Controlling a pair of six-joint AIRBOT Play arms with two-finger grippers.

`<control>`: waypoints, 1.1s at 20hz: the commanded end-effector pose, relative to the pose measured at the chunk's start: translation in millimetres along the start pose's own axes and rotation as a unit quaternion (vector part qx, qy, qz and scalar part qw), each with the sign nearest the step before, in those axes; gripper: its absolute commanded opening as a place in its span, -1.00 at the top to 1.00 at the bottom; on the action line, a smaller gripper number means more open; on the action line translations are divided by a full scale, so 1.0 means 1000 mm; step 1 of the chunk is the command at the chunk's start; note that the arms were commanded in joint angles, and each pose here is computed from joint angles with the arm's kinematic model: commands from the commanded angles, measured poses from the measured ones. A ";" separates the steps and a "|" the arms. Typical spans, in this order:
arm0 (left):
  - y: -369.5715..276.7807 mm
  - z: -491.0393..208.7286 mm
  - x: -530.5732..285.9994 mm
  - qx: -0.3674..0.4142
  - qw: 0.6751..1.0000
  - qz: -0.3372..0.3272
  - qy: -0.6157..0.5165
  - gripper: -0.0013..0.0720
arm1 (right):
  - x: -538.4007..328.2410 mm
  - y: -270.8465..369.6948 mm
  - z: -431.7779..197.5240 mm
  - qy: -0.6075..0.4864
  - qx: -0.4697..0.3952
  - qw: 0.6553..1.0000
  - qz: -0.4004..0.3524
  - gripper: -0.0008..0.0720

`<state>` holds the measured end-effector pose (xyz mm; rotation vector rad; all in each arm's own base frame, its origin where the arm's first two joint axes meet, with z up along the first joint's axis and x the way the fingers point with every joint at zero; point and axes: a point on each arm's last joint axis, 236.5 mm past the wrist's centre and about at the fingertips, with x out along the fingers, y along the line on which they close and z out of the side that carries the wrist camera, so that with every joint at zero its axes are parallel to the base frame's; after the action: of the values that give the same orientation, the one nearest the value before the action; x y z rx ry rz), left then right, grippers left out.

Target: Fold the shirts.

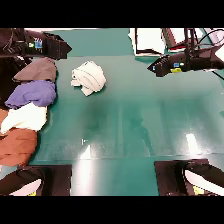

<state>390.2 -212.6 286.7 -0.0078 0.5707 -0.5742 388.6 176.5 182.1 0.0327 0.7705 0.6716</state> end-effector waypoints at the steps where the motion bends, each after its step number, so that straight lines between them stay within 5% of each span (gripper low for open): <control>1: 0.021 0.010 0.017 0.018 0.999 0.036 -0.022 -0.55 | 0.000 0.000 0.000 0.000 0.000 1.000 0.000 0.94; 8: 0.118 -0.112 0.158 -0.076 0.977 0.120 0.157 -0.62 | 0.000 0.009 0.003 -0.007 0.009 1.000 0.018 0.94; 13: 0.119 -0.202 0.240 -0.157 0.956 0.080 0.236 -0.62 | -0.001 0.017 0.008 -0.016 0.020 0.999 0.036 0.94; 17: 0.113 -0.187 0.261 -0.195 0.961 0.058 0.189 -0.56 | -0.001 0.017 0.008 -0.016 0.020 0.999 0.036 0.94; 20: 0.112 -0.163 0.258 -0.187 0.967 0.054 0.166 0.88 | -0.002 0.018 0.009 -0.017 0.018 0.999 0.036 0.94; 22: 0.108 -0.135 0.246 -0.172 0.972 0.050 0.149 0.90 | -0.011 0.022 0.019 -0.027 0.008 0.999 0.037 0.94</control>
<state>538.1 -224.2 3.0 -0.2148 1.0031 -0.3530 384.6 190.9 198.4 0.1009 0.7434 0.7233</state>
